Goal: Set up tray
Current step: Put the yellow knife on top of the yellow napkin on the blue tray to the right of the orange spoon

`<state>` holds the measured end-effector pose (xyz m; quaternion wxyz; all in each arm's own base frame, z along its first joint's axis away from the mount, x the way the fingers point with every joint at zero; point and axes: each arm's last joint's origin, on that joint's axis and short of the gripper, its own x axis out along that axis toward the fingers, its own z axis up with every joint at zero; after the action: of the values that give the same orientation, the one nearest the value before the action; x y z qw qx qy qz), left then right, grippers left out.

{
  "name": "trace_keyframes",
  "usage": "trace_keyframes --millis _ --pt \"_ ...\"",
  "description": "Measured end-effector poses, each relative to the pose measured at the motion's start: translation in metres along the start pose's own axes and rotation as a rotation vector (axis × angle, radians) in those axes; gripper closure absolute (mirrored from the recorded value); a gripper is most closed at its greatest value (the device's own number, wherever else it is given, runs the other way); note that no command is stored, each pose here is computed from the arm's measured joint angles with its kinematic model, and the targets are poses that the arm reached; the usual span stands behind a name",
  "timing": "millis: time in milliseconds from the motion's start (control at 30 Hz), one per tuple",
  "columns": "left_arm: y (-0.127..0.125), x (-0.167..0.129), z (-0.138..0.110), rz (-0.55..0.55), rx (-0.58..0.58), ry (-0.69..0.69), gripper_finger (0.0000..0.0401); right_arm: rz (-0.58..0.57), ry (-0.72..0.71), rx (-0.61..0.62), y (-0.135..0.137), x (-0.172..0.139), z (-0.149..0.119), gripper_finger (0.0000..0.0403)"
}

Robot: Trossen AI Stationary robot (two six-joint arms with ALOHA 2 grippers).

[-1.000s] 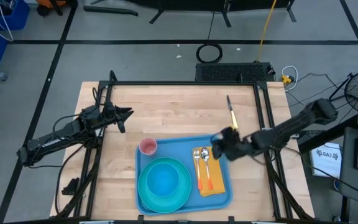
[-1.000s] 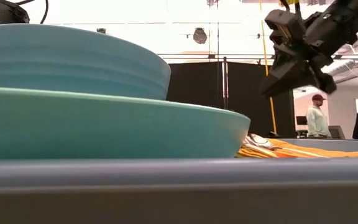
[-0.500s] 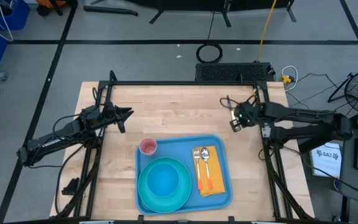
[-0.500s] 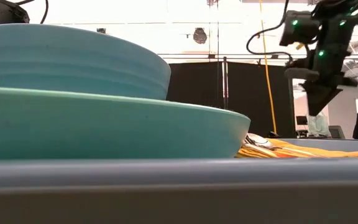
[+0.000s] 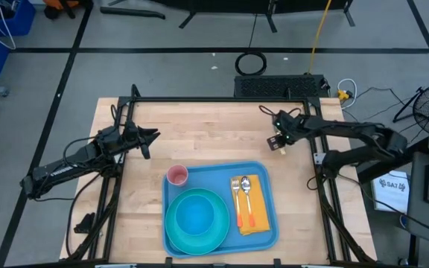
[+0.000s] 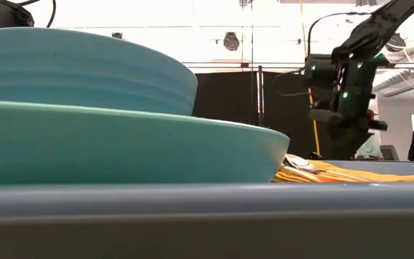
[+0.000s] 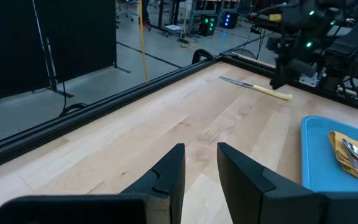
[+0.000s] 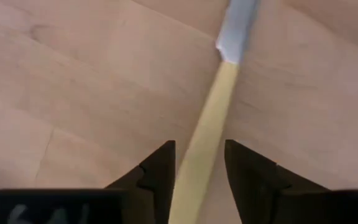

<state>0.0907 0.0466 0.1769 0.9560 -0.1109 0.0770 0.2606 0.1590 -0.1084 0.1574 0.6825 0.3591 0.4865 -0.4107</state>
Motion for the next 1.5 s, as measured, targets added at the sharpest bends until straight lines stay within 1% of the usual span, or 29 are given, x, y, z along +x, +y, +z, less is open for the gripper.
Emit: trace_keyframes --millis 100,233,367,500,633,767,933,1000,1067,1233,1400,1500 --pt "0.0 0.0 0.0 0.0 0.0 0.0 0.0304 0.006 0.029 -0.015 0.003 0.012 0.003 0.0264" --pt "0.0 0.0 0.0 0.0 0.0 0.0 0.0304 -0.023 0.072 -0.029 0.004 0.026 0.004 0.0262" --pt "0.0 0.0 0.0 0.0 0.0 0.0 0.0304 -0.057 0.129 -0.033 0.004 0.035 0.002 0.0267" --pt "0.0 0.0 0.0 -0.001 0.0 0.0 0.0304 -0.065 0.135 -0.035 0.003 0.037 0.001 0.0277" --pt "0.0 0.0 0.0 -0.001 0.0 0.0 0.0304 -0.075 0.12 -0.06 0.003 0.038 0.002 0.0299" --pt "0.0 0.0 0.0 -0.001 0.0 0.0 0.0304 -0.076 0.103 -0.084 0.003 0.038 0.004 0.0352" --pt "0.0 0.0 0.0 0.0 0.0 0.0 0.0304 -0.053 0.022 -0.092 0.007 0.038 0.01 0.0353" --pt "0.0 0.0 0.0 0.0 0.0 0.0 0.0304 -0.016 -0.032 -0.088 0.009 0.034 0.014 0.0353" --pt "0.0 0.0 0.0 0.0 0.0 0.0 0.0304 0.057 -0.066 -0.091 0.014 0.028 0.015 0.0353" --pt "0.0 0.0 0.0 0.0 0.0 0.0 0.0304 0.384 -0.119 -0.109 0.034 -0.005 0.012 0.0353" --pt "0.0 0.0 0.0 0.0 0.0 0.0 0.0304 0.618 -0.057 -0.111 0.056 -0.038 -0.013 0.0353" --pt "0.0 0.0 0.0 0.0 0.0 0.0 0.0304 0.69 0.026 -0.088 0.07 -0.054 -0.039 0.0353"
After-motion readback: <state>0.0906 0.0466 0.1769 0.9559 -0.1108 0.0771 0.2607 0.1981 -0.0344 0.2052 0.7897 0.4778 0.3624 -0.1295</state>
